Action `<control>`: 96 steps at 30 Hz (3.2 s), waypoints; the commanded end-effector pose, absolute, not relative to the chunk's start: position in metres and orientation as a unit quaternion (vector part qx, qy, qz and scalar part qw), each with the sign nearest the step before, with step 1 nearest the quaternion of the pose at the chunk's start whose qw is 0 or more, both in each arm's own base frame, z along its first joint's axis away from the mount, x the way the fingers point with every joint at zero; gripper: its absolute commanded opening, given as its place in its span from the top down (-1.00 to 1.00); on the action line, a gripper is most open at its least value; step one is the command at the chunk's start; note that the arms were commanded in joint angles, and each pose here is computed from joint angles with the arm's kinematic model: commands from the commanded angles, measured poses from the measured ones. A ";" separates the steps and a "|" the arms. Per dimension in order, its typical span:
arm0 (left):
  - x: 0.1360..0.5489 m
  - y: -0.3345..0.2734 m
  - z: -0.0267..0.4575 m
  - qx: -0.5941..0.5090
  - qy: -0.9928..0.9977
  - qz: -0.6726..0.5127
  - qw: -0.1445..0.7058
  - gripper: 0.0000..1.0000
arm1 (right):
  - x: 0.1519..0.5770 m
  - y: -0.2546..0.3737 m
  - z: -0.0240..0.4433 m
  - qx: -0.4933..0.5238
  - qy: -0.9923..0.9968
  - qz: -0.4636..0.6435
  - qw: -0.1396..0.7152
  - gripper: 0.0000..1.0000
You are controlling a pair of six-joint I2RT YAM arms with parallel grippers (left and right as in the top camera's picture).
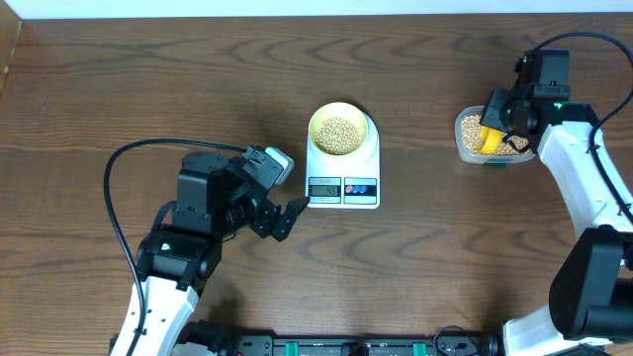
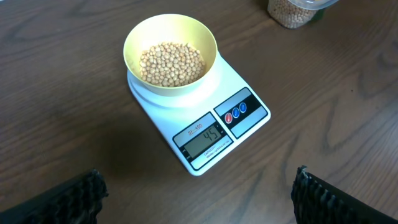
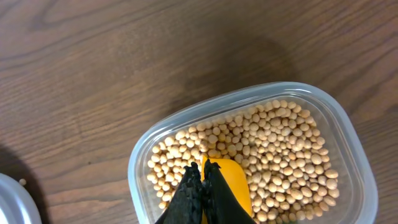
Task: Scoop item into bowl and weigh 50g on scale
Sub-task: 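Dip and drag the scoop through the soybeans with the right gripper, then lift the filled scoop and carry it left over the bowl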
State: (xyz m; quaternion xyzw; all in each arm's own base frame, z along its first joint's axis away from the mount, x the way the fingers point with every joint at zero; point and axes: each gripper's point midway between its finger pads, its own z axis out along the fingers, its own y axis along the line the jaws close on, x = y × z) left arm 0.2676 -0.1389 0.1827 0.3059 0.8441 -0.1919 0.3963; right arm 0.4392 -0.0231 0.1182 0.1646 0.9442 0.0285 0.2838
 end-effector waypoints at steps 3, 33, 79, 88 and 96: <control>0.268 -0.136 0.179 0.297 0.850 -0.191 0.392 -0.96 | 0.440 -0.026 0.117 0.157 0.946 0.011 0.284 0.98; 0.268 -0.136 0.179 0.297 0.850 -0.191 0.392 -0.96 | 0.448 0.008 0.109 0.162 0.936 0.164 0.268 0.98; 0.268 -0.136 0.179 0.297 0.849 -0.191 0.392 -0.96 | 0.445 -0.050 0.137 0.191 0.890 0.289 0.297 0.98; 0.268 -0.136 0.179 0.297 0.850 -0.191 0.392 -0.96 | 0.439 -0.039 0.166 0.159 0.848 0.405 0.304 0.98; 0.268 -0.136 0.179 0.297 0.849 -0.191 0.392 -0.96 | 0.444 -0.021 0.176 0.147 0.836 0.433 0.303 0.98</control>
